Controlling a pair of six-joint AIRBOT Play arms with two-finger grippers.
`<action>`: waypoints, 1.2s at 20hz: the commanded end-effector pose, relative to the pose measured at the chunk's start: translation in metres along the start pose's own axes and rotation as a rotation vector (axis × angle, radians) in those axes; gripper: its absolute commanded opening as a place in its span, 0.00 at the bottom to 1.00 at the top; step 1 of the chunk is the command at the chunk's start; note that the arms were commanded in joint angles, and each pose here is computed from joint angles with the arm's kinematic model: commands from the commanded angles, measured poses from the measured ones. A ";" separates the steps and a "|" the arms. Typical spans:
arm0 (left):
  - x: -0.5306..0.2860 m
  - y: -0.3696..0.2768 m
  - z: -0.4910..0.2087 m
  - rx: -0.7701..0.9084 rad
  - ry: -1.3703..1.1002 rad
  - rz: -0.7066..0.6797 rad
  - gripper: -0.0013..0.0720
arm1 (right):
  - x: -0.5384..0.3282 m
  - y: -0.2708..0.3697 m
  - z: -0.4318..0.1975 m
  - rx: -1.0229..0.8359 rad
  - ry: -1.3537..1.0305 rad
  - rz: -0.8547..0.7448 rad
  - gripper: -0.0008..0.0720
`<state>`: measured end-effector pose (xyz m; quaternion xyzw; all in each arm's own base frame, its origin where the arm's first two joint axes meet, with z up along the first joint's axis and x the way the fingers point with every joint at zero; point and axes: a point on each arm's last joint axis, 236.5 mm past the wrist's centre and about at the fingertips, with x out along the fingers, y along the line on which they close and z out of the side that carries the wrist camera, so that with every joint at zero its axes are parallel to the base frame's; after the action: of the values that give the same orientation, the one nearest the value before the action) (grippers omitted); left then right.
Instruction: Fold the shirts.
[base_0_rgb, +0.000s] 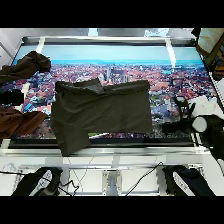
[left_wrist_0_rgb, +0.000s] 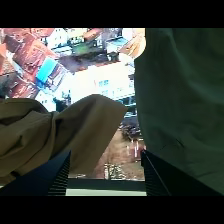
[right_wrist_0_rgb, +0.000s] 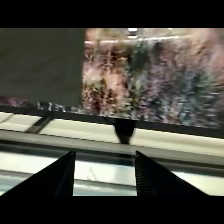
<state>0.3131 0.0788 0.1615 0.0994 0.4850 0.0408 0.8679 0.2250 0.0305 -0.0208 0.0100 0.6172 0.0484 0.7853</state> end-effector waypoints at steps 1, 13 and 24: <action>0.005 -0.004 0.000 -0.003 -0.005 -0.016 0.67 | 0.051 0.023 -0.008 0.152 0.004 0.118 0.60; 0.005 -0.004 0.000 -0.004 -0.005 -0.016 0.67 | 0.124 0.030 0.012 0.484 0.080 0.386 0.53; 0.010 -0.005 -0.003 -0.019 0.020 -0.023 0.46 | 0.126 0.037 0.011 0.365 0.069 0.427 0.04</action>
<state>0.3163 0.0754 0.1546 0.0925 0.4864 0.0341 0.8681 0.2610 0.0835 -0.1344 0.3052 0.6300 0.0902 0.7084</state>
